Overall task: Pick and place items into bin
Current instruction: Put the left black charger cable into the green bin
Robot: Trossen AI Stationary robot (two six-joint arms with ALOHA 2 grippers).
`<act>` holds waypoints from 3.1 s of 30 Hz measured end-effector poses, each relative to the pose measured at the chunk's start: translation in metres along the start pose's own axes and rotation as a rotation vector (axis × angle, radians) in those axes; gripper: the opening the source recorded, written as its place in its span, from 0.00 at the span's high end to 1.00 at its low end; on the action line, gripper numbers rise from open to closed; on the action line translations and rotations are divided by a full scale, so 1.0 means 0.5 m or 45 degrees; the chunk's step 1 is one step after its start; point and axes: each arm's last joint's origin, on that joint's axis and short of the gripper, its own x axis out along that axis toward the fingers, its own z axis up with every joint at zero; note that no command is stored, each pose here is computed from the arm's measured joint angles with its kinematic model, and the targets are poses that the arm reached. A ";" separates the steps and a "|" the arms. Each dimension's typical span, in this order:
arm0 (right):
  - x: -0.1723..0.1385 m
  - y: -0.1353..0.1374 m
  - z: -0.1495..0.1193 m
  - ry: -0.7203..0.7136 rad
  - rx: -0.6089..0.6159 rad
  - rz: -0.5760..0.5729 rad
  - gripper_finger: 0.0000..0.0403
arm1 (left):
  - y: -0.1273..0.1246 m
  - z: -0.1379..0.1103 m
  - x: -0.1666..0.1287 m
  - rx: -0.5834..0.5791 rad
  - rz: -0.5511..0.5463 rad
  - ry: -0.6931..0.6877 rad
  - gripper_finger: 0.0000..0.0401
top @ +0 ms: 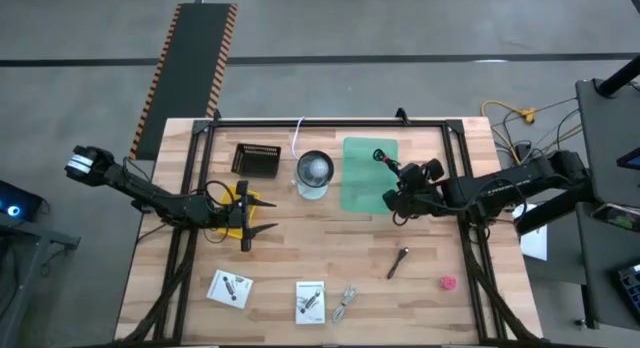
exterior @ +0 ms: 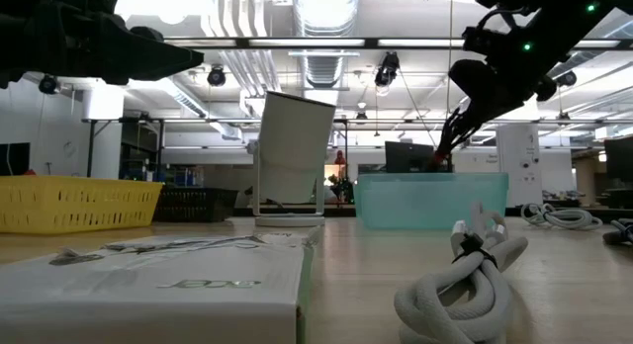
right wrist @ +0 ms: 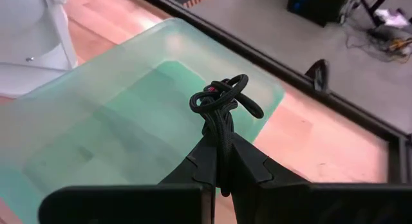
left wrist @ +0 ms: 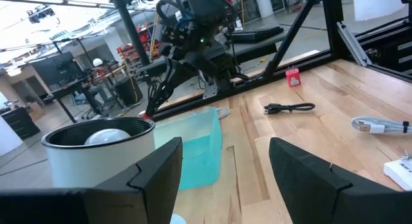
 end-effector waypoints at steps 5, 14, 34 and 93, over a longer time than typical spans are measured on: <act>0.012 0.008 -0.002 -0.025 0.009 0.056 0.97 | 0.000 0.000 0.000 -0.001 0.000 -0.001 0.46; 0.033 0.014 0.005 -0.073 0.015 0.102 0.97 | 0.000 0.000 0.000 -0.001 0.000 -0.001 0.46; 0.117 0.074 -0.014 -0.042 -0.056 0.090 0.97 | 0.000 0.000 0.000 -0.001 0.000 -0.001 0.46; 0.119 0.116 -0.014 0.138 0.018 0.604 0.94 | 0.000 0.000 0.000 0.000 -0.001 0.002 0.46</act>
